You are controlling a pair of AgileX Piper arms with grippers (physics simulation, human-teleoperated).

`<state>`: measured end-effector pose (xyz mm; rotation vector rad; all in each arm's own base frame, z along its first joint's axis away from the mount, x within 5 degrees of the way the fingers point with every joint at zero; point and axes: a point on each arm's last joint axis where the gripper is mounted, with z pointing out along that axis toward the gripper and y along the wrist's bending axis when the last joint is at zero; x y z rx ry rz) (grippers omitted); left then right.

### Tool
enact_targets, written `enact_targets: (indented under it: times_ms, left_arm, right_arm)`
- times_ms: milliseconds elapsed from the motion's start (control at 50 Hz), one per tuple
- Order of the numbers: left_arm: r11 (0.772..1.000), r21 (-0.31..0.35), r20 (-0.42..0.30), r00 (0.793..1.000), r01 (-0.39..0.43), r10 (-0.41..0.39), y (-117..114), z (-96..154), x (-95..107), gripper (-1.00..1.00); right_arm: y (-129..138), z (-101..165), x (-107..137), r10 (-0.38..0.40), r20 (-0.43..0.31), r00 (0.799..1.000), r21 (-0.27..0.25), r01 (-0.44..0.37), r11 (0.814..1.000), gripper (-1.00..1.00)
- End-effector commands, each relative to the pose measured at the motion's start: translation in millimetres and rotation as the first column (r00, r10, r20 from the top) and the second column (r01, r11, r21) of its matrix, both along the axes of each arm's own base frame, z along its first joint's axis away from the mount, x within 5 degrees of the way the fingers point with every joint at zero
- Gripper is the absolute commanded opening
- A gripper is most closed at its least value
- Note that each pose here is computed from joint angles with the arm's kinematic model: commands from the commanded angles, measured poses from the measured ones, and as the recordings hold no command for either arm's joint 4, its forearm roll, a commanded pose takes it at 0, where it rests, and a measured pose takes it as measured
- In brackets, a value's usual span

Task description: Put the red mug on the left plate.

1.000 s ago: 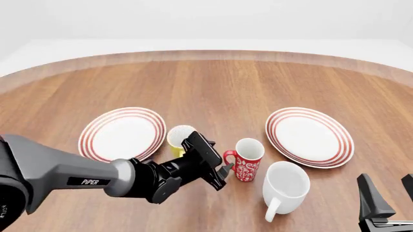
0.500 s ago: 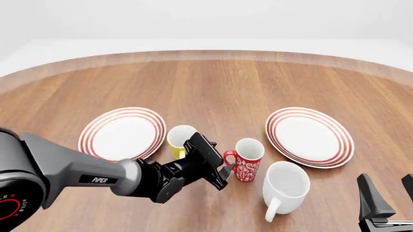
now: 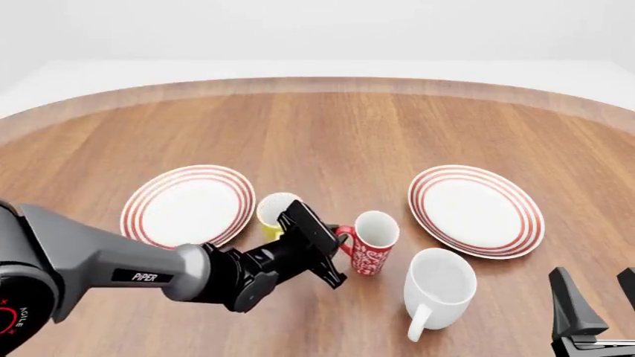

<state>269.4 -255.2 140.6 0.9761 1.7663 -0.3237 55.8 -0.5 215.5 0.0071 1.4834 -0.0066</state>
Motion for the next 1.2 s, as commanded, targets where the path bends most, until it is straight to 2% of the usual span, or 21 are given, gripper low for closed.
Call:
enact_targets:
  times_ms: [20, 80, 140, 160, 220, 300, 460, 540, 600, 620, 700, 740, 760, 800, 880, 900, 920, 1080, 1140, 1180, 1200]
  left_arm:
    - [0.999, -0.025, 0.033, 0.999, -0.033, 0.034, 12, 12, 6, -1.00]
    - [0.998, -0.038, 0.056, 0.998, -0.039, 0.041, 18, 26, 5, -1.00]
    - [0.996, -0.068, 0.101, 0.993, -0.058, 0.064, 32, 55, 2, -1.00]
    - [0.996, -0.068, 0.101, 0.993, -0.058, 0.064, 32, 55, 2, -1.00]
    - [0.992, -0.098, 0.141, 0.986, -0.081, 0.094, 47, 82, -2, -1.00]
    - [0.986, -0.146, 0.177, 0.978, -0.086, 0.112, 65, 117, -21, -1.00]
    - [0.984, -0.136, 0.217, 0.965, -0.116, 0.143, 83, 149, -23, -1.00]
    - [0.974, -0.151, 0.237, 0.950, -0.169, 0.202, 101, 170, -19, -1.00]
    - [0.969, -0.160, 0.241, 0.944, -0.190, 0.225, 108, 177, -18, -1.00]
    - [0.971, -0.140, 0.262, 0.938, -0.196, 0.227, 112, 178, -18, -1.00]
    - [0.959, -0.135, 0.263, 0.924, -0.251, 0.279, 127, 181, -10, -1.00]
    - [0.959, -0.135, 0.263, 0.924, -0.251, 0.279, 127, 181, -10, -1.00]
    - [0.951, -0.161, 0.264, 0.916, -0.266, 0.301, 134, 189, -16, -1.00]
    - [0.947, -0.161, 0.284, 0.906, -0.278, 0.314, 141, 196, -20, -1.00]
    - [0.947, -0.161, 0.284, 0.906, -0.278, 0.314, 141, 196, -20, -1.00]
    - [0.936, -0.157, 0.316, 0.882, -0.316, 0.351, 157, 209, -23, -1.00]
    - [0.931, -0.160, 0.319, 0.876, -0.327, 0.362, 160, 211, -23, -1.00]
    - [0.909, -0.162, 0.310, 0.855, -0.384, 0.416, 176, 212, -20, -1.00]
    - [0.892, -0.163, 0.307, 0.837, -0.422, 0.452, 186, 210, -14, -1.00]
    - [0.890, -0.166, 0.302, 0.837, -0.425, 0.456, 186, 210, -14, -1.00]
    - [0.877, -0.164, 0.309, 0.820, -0.452, 0.481, 194, 209, -9, -1.00]
  right_arm:
    - [0, -1, 0, 0.002, 0.000, 1.000, -0.001, -0.002, 1.000, 1.00]
    - [0, -1, 0, 0.002, 0.000, 1.000, 0.000, -0.002, 1.000, 1.00]
    - [0, -1, 0, 0.002, 0.000, 1.000, -0.001, -0.002, 1.000, 1.00]
    - [0, -1, 0, 0.002, 0.000, 1.000, -0.001, -0.002, 1.000, 1.00]
    - [0, -1, 0, 0.002, 0.000, 1.000, -0.001, -0.002, 1.000, 1.00]
    - [0, -1, 0, 0.002, 0.000, 1.000, 0.000, -0.002, 1.000, 1.00]
    - [0, -1, 0, 0.002, 0.000, 1.000, 0.000, -0.002, 1.000, 1.00]
    - [0, -1, 0, 0.002, 0.000, 1.000, 0.000, -0.002, 1.000, 1.00]
    - [0, -1, 0, 0.002, 0.000, 1.000, -0.001, -0.002, 1.000, 1.00]
    - [0, -1, 0, 0.002, 0.000, 1.000, -0.001, -0.002, 1.000, 1.00]
    - [0, -1, 0, 0.001, 0.000, 1.000, -0.001, -0.001, 1.000, 1.00]
    - [0, -1, 0, 0.001, 0.000, 1.000, -0.001, -0.001, 1.000, 1.00]
    - [0, -1, 0, 0.001, 0.000, 1.000, 0.000, -0.001, 1.000, 1.00]
    - [0, -1, 0, 0.002, 0.000, 1.000, 0.000, -0.002, 1.000, 1.00]
    - [0, -1, 0, 0.002, 0.000, 1.000, 0.000, -0.002, 1.000, 1.00]
    - [0, -1, 0, 0.002, 0.000, 1.000, -0.001, -0.002, 1.000, 1.00]
    - [0, -1, 0, 0.002, 0.000, 1.000, 0.000, -0.002, 1.000, 1.00]
    - [0, -1, 0, 0.001, 0.000, 1.000, -0.001, -0.001, 1.000, 1.00]
    - [0, -1, 0, 0.002, 0.000, 1.000, 0.000, -0.002, 1.000, 1.00]
    - [0, -1, 0, 0.001, 0.000, 1.000, 0.000, -0.001, 1.000, 1.00]
    - [0, -1, 0, 0.002, 0.000, 1.000, -0.001, -0.002, 1.000, 1.00]
